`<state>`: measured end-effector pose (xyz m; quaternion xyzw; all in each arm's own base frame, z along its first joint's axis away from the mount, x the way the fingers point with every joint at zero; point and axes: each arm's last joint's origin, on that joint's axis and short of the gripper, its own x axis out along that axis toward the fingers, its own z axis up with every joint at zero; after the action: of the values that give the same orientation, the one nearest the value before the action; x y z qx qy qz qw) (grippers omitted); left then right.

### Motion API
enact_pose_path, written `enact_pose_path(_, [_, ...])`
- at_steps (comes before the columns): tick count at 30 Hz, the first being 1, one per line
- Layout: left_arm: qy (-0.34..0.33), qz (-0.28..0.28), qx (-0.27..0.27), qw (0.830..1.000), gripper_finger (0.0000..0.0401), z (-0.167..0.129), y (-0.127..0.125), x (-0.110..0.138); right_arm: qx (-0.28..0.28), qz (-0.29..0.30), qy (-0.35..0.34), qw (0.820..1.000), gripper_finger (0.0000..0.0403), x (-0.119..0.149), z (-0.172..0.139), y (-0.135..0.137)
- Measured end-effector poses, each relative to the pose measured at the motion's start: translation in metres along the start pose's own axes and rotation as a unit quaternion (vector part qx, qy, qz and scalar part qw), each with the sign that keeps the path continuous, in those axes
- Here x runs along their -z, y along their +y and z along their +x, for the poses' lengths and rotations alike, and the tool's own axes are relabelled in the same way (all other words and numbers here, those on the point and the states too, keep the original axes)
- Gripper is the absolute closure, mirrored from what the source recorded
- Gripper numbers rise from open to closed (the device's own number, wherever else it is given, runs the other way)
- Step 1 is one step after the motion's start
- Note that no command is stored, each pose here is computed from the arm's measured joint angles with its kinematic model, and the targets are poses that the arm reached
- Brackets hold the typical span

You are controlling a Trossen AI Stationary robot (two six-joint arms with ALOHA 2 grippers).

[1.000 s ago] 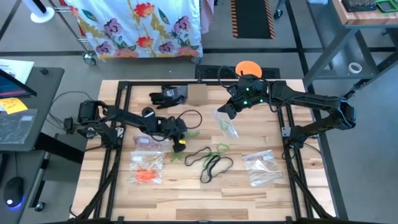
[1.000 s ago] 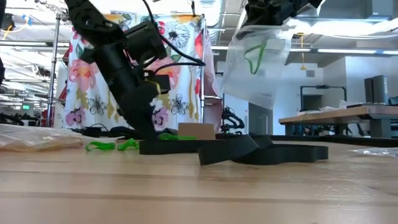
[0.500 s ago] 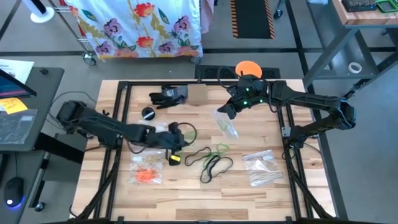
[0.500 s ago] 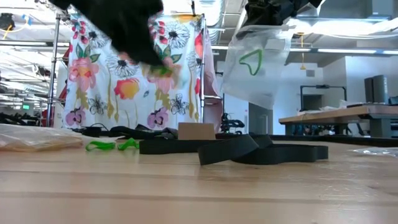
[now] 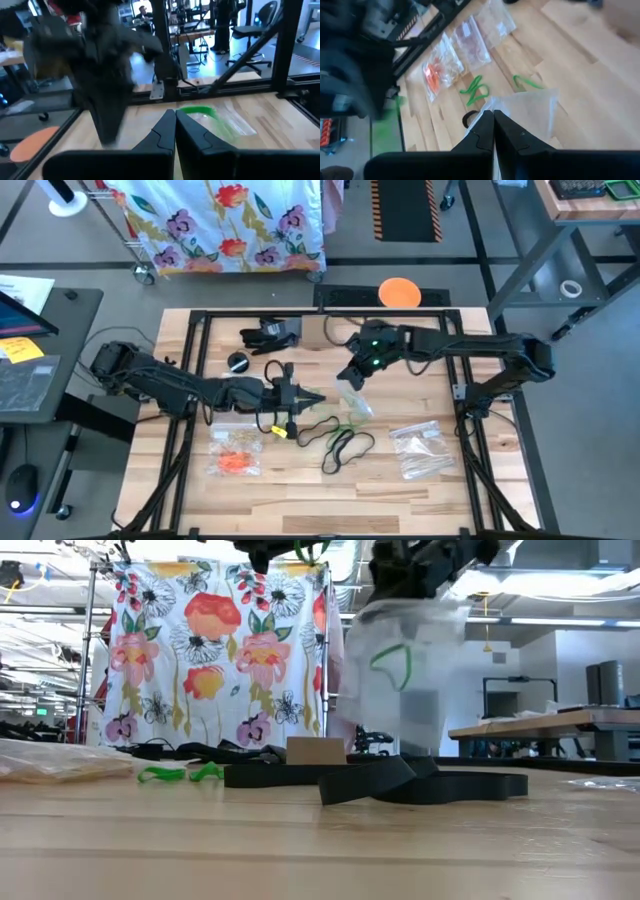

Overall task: Sort rubber bands
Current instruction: Put the green rubber band into the transparent zip bag

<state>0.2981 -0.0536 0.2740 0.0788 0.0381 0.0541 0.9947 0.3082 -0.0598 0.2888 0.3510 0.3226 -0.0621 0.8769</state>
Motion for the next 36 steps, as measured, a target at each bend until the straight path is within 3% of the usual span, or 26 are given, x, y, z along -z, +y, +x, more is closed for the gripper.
enact_pose_path(6, [0.000, -0.015, 0.004, 1.000, 0.0401, 0.004, 0.014, 0.002, -0.018, -0.008, 0.016, 1.000, 0.0403, 0.003, 0.031, -0.002])
enact_pose_path(13, [0.012, -0.027, 0.004, 1.000, 0.0401, 0.006, 0.019, 0.005, -0.039, -0.013, 0.006, 0.999, 0.0403, 0.000, 0.045, -0.002])
enact_pose_path(26, [0.032, -0.030, -0.015, 0.999, 0.0401, 0.037, 0.016, 0.040, -0.074, -0.055, -0.005, 0.996, 0.0403, 0.006, 0.049, 0.016])
enact_pose_path(36, [0.115, -0.072, -0.024, 0.990, 0.0401, 0.036, 0.014, 0.057, -0.069, -0.054, -0.010, 0.996, 0.0403, 0.004, 0.048, 0.013])
